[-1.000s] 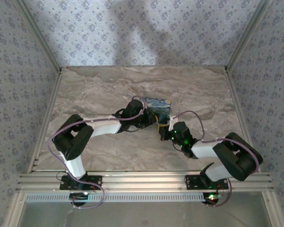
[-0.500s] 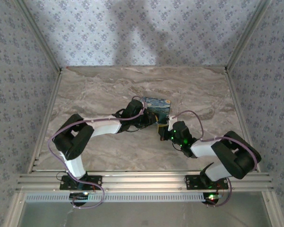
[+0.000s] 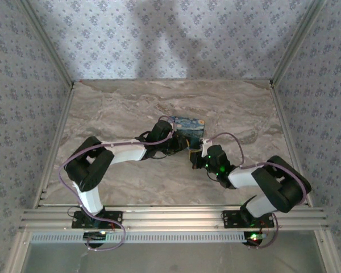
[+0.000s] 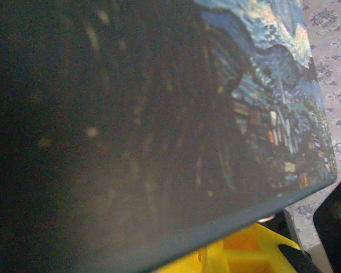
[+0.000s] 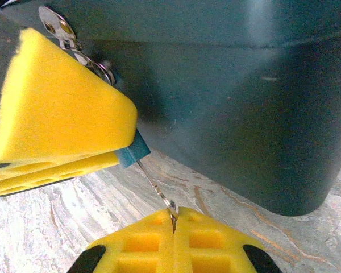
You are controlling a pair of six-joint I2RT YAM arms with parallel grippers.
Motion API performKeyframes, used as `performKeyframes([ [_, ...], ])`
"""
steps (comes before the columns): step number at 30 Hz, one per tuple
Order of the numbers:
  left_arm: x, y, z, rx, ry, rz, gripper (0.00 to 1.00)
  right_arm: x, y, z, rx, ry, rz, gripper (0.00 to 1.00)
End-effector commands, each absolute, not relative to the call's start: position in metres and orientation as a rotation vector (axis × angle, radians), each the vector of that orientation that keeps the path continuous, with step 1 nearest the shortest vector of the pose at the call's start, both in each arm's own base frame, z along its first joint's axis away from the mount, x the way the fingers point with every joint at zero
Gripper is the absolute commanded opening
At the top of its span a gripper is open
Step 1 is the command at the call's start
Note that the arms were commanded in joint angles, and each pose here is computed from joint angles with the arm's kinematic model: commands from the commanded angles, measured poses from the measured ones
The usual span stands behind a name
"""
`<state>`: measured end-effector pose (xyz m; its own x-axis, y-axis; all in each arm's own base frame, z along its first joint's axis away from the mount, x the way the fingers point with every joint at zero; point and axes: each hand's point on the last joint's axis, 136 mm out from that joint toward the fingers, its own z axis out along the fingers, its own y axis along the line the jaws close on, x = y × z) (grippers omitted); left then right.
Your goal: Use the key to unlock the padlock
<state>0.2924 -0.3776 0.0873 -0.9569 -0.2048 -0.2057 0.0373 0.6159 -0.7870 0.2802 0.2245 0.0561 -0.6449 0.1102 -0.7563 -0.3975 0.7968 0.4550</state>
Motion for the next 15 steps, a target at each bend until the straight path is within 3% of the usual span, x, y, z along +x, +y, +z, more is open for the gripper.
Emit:
performKeyframes([
  [1,0.2726,-0.3935,0.0864,-0.054,2.611,-1.318,0.15,0.2999,0.2476,0.1058,-0.23,1.966,0.88,0.0],
  [15,0.2705,-0.3945,0.085,-0.051,2.614,-1.315,0.15,0.3065,0.248,0.108,-0.223,1.951,0.882,0.0],
])
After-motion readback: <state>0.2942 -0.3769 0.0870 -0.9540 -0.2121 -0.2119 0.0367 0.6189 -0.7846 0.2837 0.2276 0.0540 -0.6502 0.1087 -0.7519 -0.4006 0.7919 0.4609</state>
